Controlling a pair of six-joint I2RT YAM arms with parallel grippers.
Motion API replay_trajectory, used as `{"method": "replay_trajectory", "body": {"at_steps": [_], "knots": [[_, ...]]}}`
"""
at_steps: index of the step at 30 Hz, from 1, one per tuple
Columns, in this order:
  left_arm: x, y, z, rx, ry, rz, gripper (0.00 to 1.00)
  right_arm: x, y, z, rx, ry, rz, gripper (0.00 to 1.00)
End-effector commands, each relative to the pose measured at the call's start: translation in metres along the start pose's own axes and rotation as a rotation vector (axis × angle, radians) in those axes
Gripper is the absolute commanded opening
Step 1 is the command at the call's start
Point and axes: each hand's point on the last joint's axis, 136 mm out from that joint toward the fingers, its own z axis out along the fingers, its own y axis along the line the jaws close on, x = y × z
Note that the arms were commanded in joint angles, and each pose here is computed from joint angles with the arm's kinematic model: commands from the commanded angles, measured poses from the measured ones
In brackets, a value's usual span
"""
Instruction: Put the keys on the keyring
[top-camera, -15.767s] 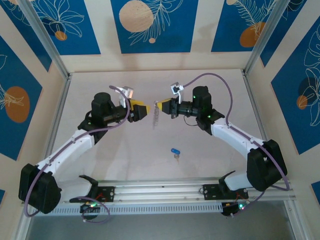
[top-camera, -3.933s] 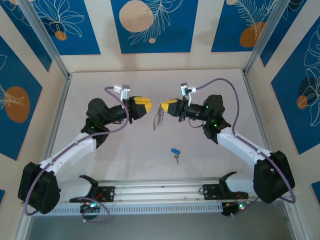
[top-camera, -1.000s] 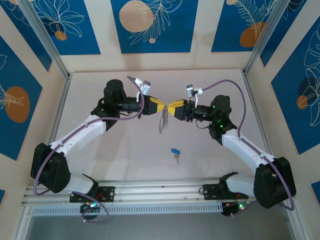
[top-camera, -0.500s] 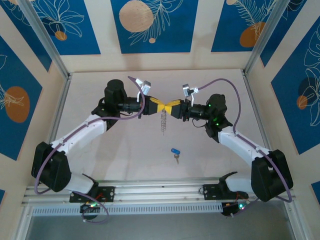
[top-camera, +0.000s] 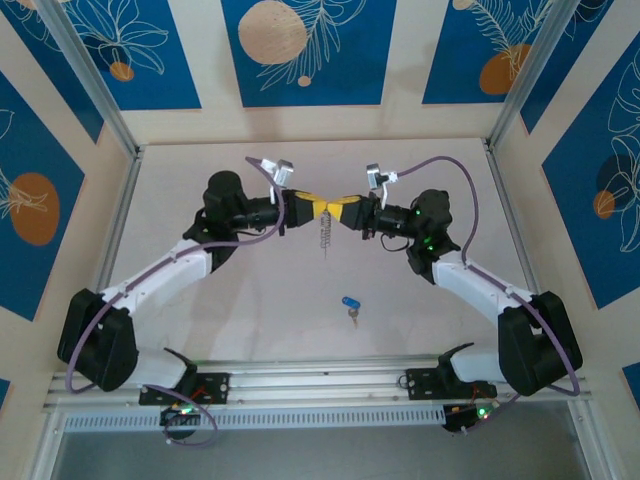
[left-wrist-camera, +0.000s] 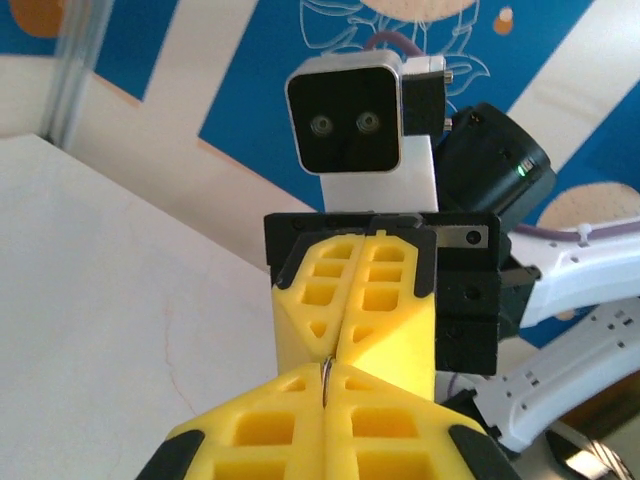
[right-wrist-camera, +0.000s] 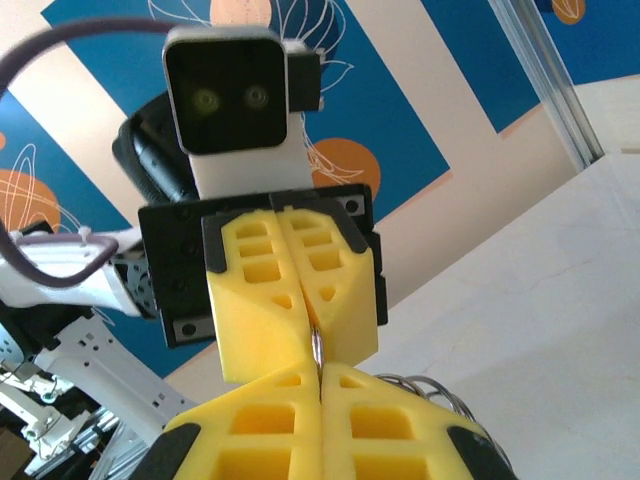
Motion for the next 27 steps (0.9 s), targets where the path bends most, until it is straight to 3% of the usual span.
{"method": "replay_trajectory", "body": {"at_steps": [1, 4, 8, 16, 27], "knots": [[-0.034, 0.001, -0.019, -0.057, -0.23, -0.018, 0.1, -0.014, -0.001, -0.005, 0.033, -0.091, -0.009, 0.0], [-0.033, 0.004, -0.026, -0.055, -0.309, -0.062, 0.22, -0.017, -0.001, -0.007, 0.049, -0.126, -0.007, 0.0], [-0.029, 0.004, -0.03, -0.044, -0.342, -0.084, 0.28, -0.018, -0.002, -0.007, 0.063, -0.149, -0.003, 0.0], [-0.018, 0.014, -0.032, -0.082, -0.337, -0.096, 0.22, -0.009, -0.027, -0.012, 0.145, -0.155, 0.049, 0.0], [0.011, 0.036, -0.028, -0.182, -0.211, -0.09, 0.28, 0.043, -0.094, -0.044, 0.479, -0.07, 0.25, 0.0]]}}
